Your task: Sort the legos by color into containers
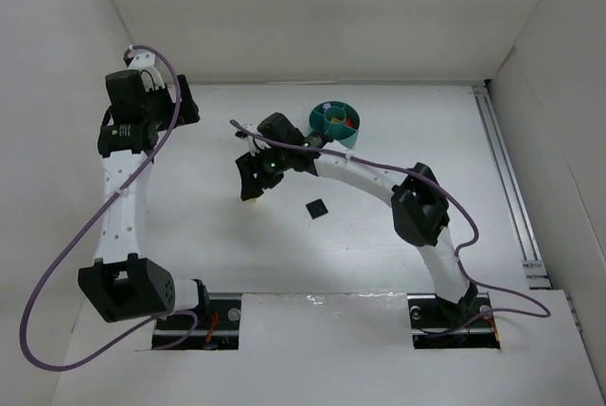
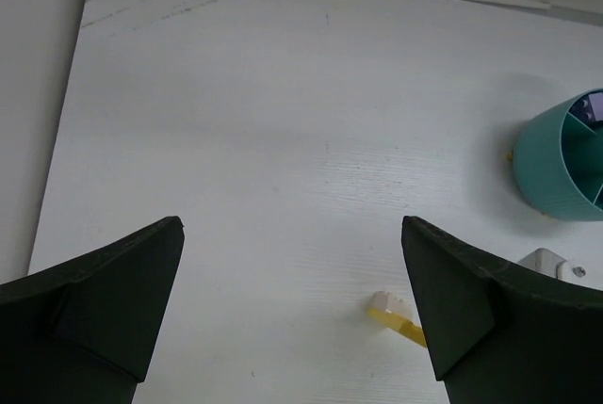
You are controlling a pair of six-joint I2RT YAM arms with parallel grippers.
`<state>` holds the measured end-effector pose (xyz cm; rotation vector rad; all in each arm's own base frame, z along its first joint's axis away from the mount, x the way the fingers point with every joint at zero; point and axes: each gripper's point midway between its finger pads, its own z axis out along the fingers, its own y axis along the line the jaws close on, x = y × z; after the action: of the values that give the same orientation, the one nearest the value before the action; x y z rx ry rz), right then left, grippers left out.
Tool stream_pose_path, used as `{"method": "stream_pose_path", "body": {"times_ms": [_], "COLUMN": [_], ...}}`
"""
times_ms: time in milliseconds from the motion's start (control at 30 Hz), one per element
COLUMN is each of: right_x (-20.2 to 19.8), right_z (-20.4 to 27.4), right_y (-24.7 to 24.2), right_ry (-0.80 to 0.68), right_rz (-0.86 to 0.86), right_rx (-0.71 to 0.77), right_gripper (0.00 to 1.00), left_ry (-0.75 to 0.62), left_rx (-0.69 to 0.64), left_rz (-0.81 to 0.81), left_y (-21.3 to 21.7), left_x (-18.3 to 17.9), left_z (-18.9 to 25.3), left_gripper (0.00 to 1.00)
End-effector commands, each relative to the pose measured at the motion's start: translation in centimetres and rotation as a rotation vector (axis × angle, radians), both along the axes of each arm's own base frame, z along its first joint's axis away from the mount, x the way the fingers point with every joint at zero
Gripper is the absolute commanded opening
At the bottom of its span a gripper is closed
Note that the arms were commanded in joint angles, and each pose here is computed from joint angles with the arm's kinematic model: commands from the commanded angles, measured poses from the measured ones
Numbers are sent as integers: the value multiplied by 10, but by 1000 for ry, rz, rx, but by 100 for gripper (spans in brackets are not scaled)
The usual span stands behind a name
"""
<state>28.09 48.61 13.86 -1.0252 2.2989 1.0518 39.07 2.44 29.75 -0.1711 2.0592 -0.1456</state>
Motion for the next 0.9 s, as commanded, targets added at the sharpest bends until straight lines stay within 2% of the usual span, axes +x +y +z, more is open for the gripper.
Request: {"method": "stream_pose_path", "body": {"times_ms": [0,200,433,700,867], "right_x": [24,50,44,41,46], "right_z": [20,13,2,-8,-17], "right_y": [7,1,3,20,20], "right_ry": [-91,-180,-234,-297,-339], "right_rz": [-73,-182,-109,-40,-1], "right_rx": [13,-29,-74,-102,-131], "right_gripper": [65,65,70,70,58], "left_ry": [-75,-76,-58,-48,-48], "left_rx": [30,21,18,7,7], "left_rz": [11,-9,-29,-46,-36], "left_y": [3,0,-2,-4,0], "left_x": [-6,-5,3,10,11], "left_z": [22,18,7,1,-1], "left_gripper": [100,100,100,100,100]}}
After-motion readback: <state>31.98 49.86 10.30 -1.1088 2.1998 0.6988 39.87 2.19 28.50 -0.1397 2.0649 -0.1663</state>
